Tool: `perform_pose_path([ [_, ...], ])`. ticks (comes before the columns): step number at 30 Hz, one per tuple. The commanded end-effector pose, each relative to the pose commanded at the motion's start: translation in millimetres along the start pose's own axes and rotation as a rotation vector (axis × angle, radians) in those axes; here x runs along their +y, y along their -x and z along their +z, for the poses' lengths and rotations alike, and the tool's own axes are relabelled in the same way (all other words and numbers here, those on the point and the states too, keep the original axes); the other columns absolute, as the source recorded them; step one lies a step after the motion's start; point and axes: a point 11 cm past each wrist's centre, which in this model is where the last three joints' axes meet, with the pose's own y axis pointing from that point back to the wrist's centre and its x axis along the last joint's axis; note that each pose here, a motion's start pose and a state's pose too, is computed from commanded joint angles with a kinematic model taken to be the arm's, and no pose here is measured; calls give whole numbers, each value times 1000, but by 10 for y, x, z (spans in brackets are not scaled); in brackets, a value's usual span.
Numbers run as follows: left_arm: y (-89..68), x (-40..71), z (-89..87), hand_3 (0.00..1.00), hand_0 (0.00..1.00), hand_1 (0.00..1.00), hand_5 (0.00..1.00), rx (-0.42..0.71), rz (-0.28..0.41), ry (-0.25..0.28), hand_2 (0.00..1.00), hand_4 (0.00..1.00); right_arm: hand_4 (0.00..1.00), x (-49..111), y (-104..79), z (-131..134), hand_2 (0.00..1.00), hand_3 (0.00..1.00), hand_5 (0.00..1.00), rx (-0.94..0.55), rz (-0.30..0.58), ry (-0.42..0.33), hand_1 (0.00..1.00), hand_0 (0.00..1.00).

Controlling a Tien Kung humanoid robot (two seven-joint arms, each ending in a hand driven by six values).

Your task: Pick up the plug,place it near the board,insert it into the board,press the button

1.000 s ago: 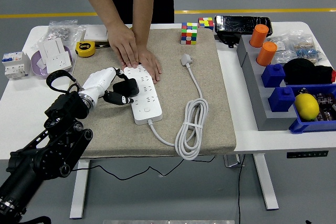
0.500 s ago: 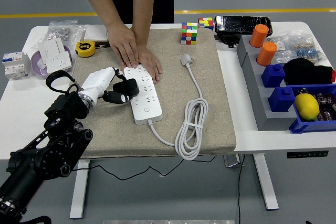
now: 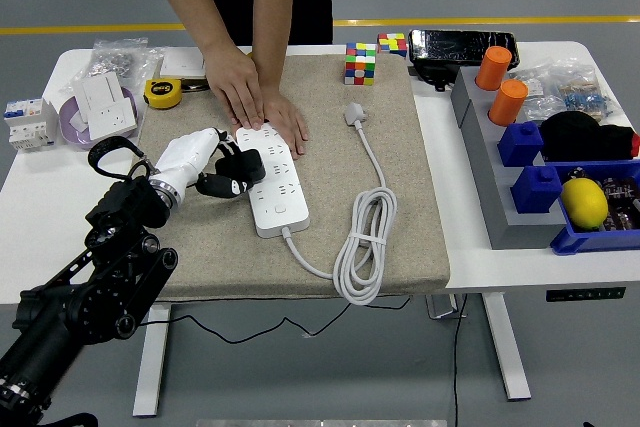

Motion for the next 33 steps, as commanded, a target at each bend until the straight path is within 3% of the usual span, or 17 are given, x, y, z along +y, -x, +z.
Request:
perform_pose_path([
  [9,-39,-5,6,344,758,726,160,-1,9,3,513,481,998,0,4,-11,750,784,886,-4,0,-2,764,859],
  [10,-44,-5,6,320,652,493,156,0,11,4,391,461,998,0,4,-10,750,784,886,-4,0,-2,764,859],
  [15,-62,-6,7,320,652,493,156,1,20,6,391,461,998,0,6,-14,750,784,886,-5,0,-3,764,859],
  [16,-63,-6,8,309,626,429,142,1,20,6,335,441,998,0,6,-14,750,784,885,-5,0,-3,763,859],
  [33,-208,28,-40,298,624,437,108,6,52,11,325,416,998,0,22,-24,750,784,886,-12,-2,-5,764,859],
])
